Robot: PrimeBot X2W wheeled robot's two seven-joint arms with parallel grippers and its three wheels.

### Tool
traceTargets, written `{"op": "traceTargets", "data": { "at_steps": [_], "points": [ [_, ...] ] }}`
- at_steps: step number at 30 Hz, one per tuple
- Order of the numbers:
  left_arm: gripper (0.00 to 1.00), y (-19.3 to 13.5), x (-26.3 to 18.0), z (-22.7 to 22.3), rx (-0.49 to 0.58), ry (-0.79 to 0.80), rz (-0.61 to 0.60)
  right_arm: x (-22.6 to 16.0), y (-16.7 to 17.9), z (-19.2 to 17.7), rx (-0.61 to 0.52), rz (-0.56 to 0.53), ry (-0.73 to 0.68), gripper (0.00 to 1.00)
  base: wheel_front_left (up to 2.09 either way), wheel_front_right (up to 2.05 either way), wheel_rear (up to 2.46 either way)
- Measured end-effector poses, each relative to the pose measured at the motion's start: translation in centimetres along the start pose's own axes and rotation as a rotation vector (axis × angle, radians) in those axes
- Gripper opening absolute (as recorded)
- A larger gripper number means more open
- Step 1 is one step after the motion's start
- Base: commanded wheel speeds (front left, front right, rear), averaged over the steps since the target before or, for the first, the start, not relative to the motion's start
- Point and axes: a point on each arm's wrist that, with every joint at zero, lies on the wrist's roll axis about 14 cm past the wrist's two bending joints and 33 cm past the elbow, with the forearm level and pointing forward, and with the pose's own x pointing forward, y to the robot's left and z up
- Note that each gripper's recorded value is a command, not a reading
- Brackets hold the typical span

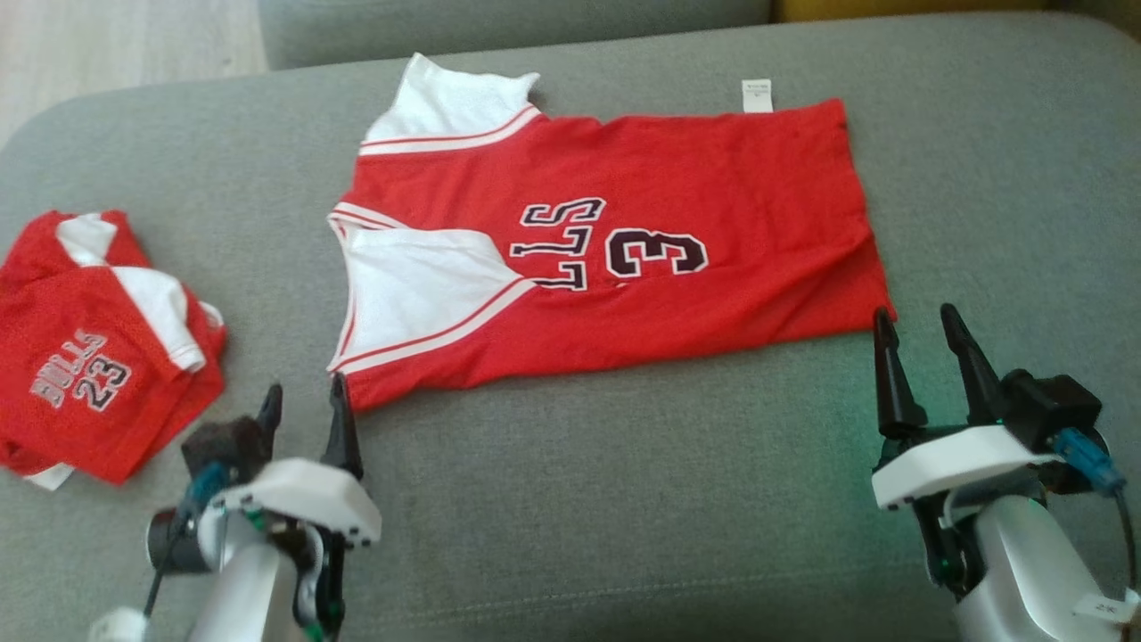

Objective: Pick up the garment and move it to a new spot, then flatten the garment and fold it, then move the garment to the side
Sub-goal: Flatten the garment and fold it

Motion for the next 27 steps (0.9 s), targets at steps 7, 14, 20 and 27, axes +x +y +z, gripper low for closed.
{"op": "traceTargets", "data": {
  "at_steps": [7,14,20,27],
  "points": [
    [1.00,-0.5,2.6,-1.3,0.029,0.068,-0.005,-0.1,-0.7,-0.3,0.011,-0.028,0.006,1.00,0.00,0.00,0.00],
    [1.00,-0.1,3.5,-4.4,0.097,0.182,0.021,-0.2,-1.9,-0.5,0.007,-0.064,0.010,1.00,0.00,0.00,0.00],
    [0.38,-0.5,4.7,-4.5,0.121,0.204,-0.008,0.1,-2.0,-0.4,0.013,-0.074,0.005,1.00,0.00,0.00,0.00],
    [0.00,-1.1,4.8,-3.7,0.110,0.181,-0.050,0.7,-2.7,-2.2,0.053,-0.110,0.095,1.00,0.00,0.00,0.00]
  ]
}}
